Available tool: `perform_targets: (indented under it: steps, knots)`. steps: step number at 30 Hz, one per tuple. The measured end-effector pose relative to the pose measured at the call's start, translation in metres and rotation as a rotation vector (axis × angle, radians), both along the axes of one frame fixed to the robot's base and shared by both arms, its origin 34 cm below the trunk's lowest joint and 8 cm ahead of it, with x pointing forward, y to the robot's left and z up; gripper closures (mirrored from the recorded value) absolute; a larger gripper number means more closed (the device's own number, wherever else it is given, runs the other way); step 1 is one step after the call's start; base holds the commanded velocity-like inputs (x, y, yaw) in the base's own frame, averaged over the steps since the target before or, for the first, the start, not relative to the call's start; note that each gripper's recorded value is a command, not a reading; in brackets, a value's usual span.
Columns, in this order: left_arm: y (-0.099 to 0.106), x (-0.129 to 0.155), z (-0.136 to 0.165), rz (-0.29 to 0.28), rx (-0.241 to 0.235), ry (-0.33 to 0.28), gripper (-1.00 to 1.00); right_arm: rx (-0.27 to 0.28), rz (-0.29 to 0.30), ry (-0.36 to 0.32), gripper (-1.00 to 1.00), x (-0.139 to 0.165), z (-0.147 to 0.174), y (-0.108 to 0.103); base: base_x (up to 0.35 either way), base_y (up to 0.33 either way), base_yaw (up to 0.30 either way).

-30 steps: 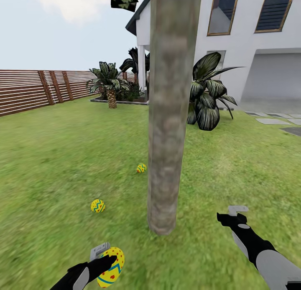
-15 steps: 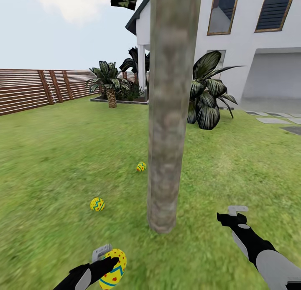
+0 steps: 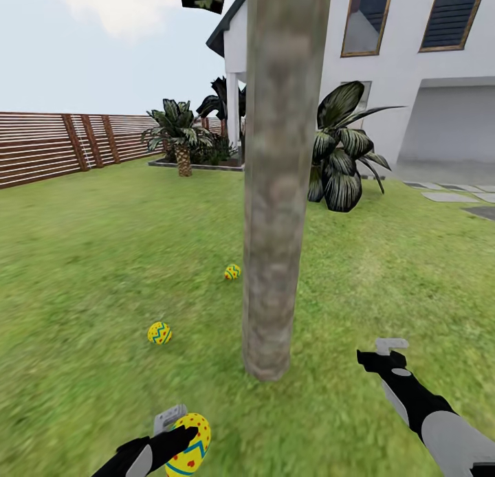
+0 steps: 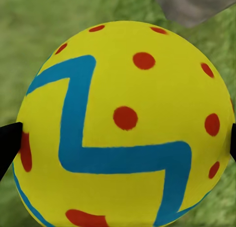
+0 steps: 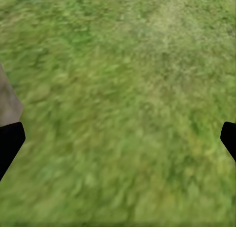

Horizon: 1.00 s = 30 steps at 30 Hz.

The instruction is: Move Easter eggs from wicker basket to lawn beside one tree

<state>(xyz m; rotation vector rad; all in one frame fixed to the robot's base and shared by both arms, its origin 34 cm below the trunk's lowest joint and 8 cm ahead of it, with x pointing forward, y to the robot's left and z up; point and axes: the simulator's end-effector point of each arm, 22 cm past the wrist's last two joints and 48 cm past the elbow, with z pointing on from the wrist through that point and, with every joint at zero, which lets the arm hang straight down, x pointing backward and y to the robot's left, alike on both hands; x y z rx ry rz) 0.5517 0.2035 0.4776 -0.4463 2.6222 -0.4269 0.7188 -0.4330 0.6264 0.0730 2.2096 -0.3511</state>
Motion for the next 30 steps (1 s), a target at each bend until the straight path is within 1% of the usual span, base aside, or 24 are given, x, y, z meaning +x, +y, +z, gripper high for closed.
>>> perform_targets:
  steps: [10, 30]
  knots:
    - [-0.004, -0.002, -0.019, -0.003, -0.004, -0.001, 1.00, 0.001, 0.001, 0.000, -1.00, -0.002, -0.019, 0.001, 0.000, 0.000, 0.000]
    - [-0.004, -0.007, -0.058, -0.004, -0.004, -0.002, 1.00, 0.001, 0.001, 0.000, -1.00, -0.007, -0.058, 0.001, 0.000, 0.000, 0.000]
